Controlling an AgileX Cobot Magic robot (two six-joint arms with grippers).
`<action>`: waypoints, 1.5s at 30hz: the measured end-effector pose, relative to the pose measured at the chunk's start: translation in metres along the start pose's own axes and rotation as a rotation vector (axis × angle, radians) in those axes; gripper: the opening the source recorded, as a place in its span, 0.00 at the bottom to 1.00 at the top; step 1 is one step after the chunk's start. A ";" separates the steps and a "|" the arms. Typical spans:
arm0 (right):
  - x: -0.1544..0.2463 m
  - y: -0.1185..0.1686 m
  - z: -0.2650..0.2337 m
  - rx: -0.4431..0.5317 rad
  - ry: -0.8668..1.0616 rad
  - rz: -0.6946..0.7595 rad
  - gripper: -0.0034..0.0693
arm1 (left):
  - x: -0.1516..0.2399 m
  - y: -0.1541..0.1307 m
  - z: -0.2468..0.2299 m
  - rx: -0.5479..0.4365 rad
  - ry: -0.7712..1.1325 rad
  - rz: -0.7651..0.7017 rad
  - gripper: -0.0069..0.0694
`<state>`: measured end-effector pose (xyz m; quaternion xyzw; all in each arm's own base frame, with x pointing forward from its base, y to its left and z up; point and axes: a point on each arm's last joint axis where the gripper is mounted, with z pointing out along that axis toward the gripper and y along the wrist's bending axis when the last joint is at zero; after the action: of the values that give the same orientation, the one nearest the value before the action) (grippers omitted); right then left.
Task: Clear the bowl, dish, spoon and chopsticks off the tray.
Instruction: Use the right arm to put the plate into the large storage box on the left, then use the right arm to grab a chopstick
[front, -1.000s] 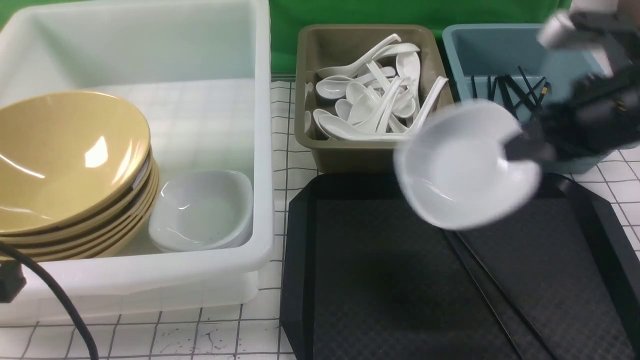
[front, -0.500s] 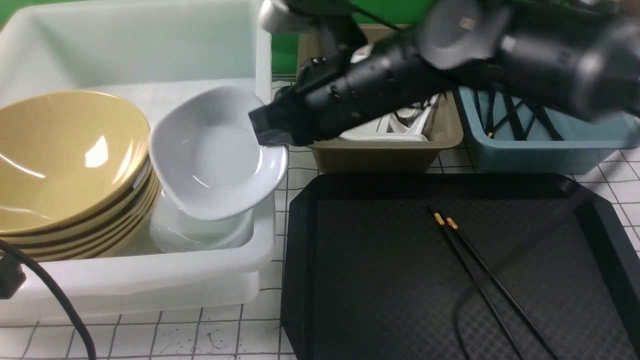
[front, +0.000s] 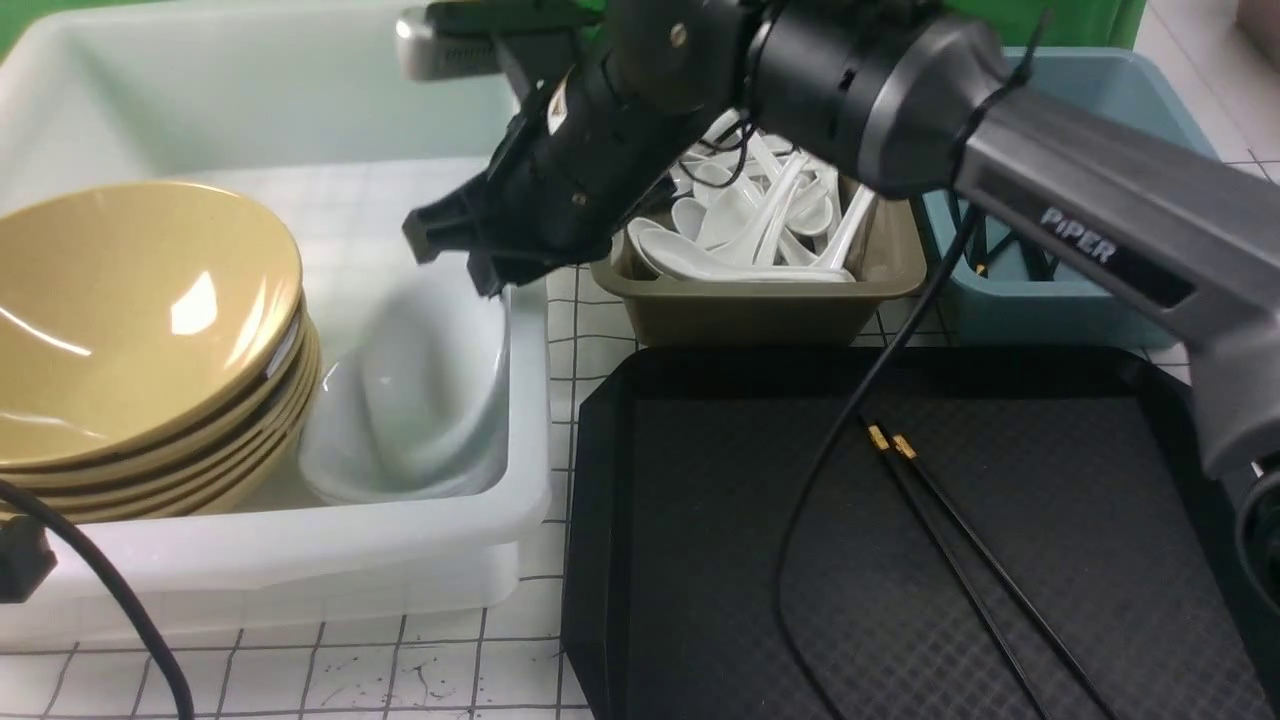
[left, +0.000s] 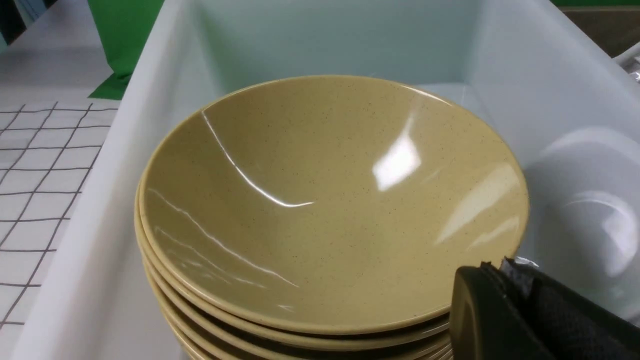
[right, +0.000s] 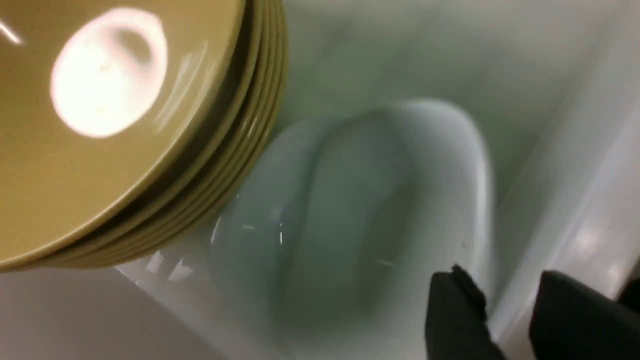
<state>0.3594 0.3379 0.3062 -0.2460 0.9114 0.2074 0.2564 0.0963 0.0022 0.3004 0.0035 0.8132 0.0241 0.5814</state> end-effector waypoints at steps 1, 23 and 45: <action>0.000 0.001 0.000 0.000 -0.001 -0.006 0.50 | 0.000 0.000 0.000 0.001 0.000 0.000 0.08; 0.175 -0.178 -0.058 0.343 0.573 0.097 0.56 | 0.008 -0.006 0.004 0.062 -0.032 -0.090 0.08; 0.207 -0.189 -0.023 0.277 0.467 0.132 0.34 | 0.013 -0.009 0.010 0.093 -0.121 -0.092 0.08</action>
<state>0.3011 0.1056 0.1589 -0.1900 0.9795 0.0348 0.0567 0.1014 -0.0063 0.2844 -0.0054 0.7761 -0.0406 0.6293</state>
